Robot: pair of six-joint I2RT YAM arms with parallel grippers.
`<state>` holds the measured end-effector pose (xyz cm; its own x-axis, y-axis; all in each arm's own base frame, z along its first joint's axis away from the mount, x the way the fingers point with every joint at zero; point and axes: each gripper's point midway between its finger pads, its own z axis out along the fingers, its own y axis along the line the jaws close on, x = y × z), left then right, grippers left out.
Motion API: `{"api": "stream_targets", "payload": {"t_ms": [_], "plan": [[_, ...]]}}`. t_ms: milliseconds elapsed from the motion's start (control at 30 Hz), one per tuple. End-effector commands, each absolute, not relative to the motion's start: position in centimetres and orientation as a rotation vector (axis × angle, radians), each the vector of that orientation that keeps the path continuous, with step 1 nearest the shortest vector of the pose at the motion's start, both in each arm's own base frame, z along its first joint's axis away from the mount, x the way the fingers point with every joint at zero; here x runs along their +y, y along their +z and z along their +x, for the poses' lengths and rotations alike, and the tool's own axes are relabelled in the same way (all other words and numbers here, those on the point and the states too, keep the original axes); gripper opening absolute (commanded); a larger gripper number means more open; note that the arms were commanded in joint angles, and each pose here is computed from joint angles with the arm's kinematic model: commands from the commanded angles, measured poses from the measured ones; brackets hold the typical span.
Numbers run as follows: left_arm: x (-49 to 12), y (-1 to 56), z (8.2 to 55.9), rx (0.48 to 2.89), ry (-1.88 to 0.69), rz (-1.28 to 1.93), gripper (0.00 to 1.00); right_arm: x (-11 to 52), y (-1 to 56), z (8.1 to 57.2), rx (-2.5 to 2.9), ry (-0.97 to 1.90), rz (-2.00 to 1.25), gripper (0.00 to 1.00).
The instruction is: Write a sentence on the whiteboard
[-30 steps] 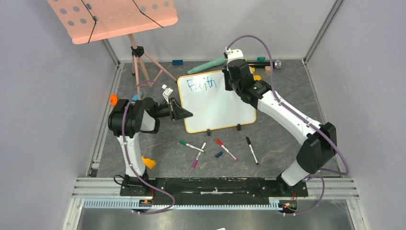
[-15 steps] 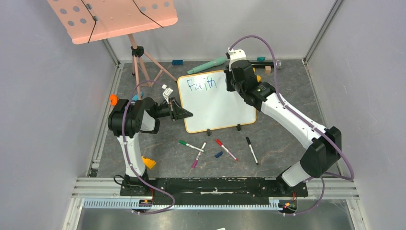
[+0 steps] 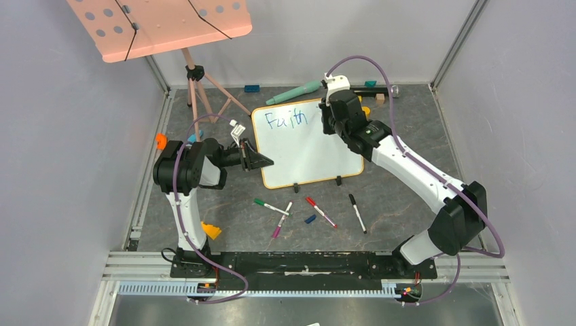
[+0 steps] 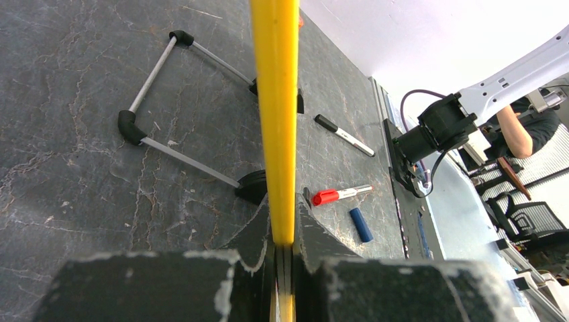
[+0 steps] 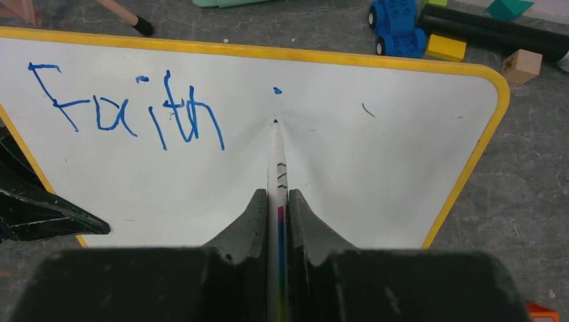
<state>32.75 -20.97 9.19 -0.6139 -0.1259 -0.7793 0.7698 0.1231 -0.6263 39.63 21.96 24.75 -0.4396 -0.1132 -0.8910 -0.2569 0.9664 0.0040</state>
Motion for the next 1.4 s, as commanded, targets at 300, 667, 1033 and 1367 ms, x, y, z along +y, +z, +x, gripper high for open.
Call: {"api": "stream_targets", "payload": {"t_ms": [300,667,1033,1367], "plan": [[-21.2,10.3,32.2,1.527,-1.491,0.843,0.02,22.3,25.2,40.2,2.010,0.184,-0.251,0.00],[-21.2,10.3,32.1,1.527,-1.491,0.844,0.02,22.0,24.1,38.7,2.026,0.223,-0.254,0.00],[-21.2,10.3,32.2,1.526,-1.490,0.844,0.02,21.8,27.4,39.3,1.974,0.211,-0.244,0.00],[-21.2,10.3,32.1,1.526,-1.490,0.845,0.02,21.6,27.8,40.4,1.974,0.161,-0.238,0.00]]}}
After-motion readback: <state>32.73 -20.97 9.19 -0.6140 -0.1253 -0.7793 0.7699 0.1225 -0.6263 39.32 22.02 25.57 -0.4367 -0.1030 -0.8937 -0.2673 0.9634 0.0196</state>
